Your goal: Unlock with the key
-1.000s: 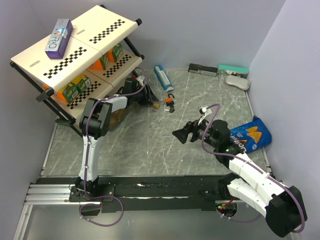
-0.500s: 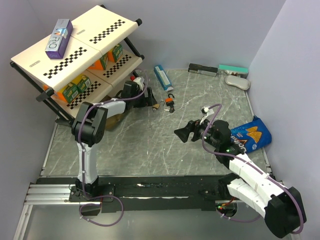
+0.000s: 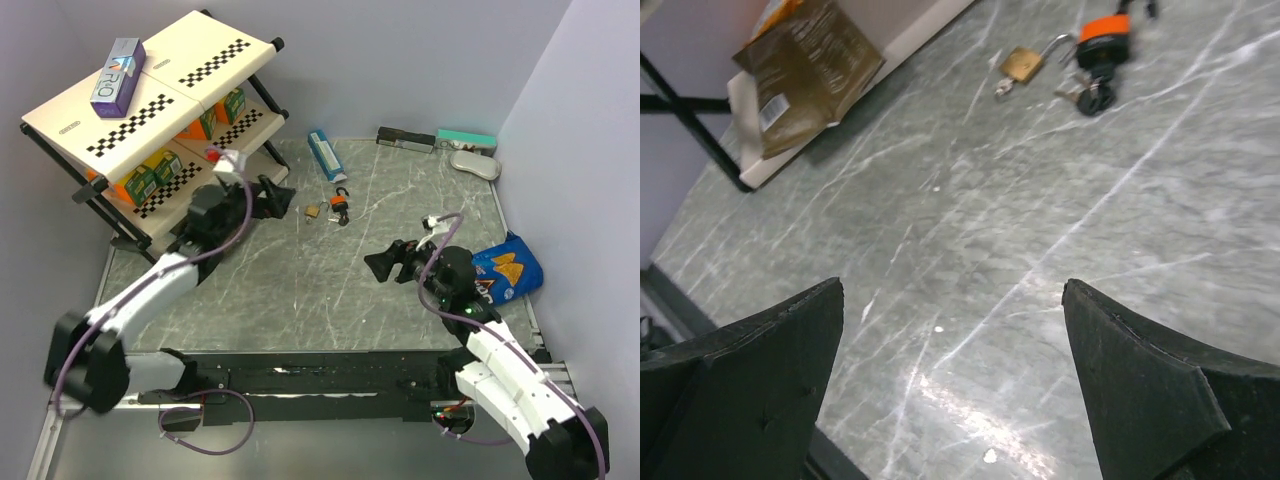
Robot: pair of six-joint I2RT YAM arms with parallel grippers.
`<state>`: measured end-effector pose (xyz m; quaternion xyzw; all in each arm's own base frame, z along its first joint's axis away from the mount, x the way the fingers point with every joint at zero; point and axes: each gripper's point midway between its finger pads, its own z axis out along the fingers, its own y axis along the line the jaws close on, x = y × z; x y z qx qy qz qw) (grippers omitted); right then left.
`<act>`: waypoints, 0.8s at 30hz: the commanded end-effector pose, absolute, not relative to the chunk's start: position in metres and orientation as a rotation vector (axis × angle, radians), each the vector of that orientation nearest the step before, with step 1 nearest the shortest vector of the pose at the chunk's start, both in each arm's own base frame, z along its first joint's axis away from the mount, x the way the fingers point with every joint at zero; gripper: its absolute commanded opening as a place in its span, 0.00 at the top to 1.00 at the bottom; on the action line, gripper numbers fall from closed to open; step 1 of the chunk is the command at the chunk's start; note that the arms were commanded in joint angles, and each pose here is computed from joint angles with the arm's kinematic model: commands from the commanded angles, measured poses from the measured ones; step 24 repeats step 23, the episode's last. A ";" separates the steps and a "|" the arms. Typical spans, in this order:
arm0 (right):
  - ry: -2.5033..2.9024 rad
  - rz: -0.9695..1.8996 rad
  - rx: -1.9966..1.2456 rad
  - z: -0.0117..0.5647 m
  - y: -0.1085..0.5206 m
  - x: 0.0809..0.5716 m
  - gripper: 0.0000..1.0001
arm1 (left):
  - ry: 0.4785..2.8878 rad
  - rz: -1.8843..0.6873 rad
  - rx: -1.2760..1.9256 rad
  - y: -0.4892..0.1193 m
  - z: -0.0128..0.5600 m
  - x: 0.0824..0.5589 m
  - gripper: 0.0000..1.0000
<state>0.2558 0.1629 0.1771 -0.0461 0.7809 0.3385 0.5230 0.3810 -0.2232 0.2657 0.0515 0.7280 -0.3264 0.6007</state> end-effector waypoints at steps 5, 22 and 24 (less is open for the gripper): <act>1.781 0.637 -0.087 0.213 0.131 0.250 0.04 | 1.608 -0.678 0.030 -0.172 0.318 0.321 0.01; 1.721 0.587 -0.088 0.234 0.120 0.243 0.04 | 1.633 -0.612 0.077 -0.152 0.322 0.287 0.00; 1.723 0.584 -0.088 0.233 0.120 0.243 0.04 | 1.634 -0.613 0.078 -0.152 0.322 0.287 0.00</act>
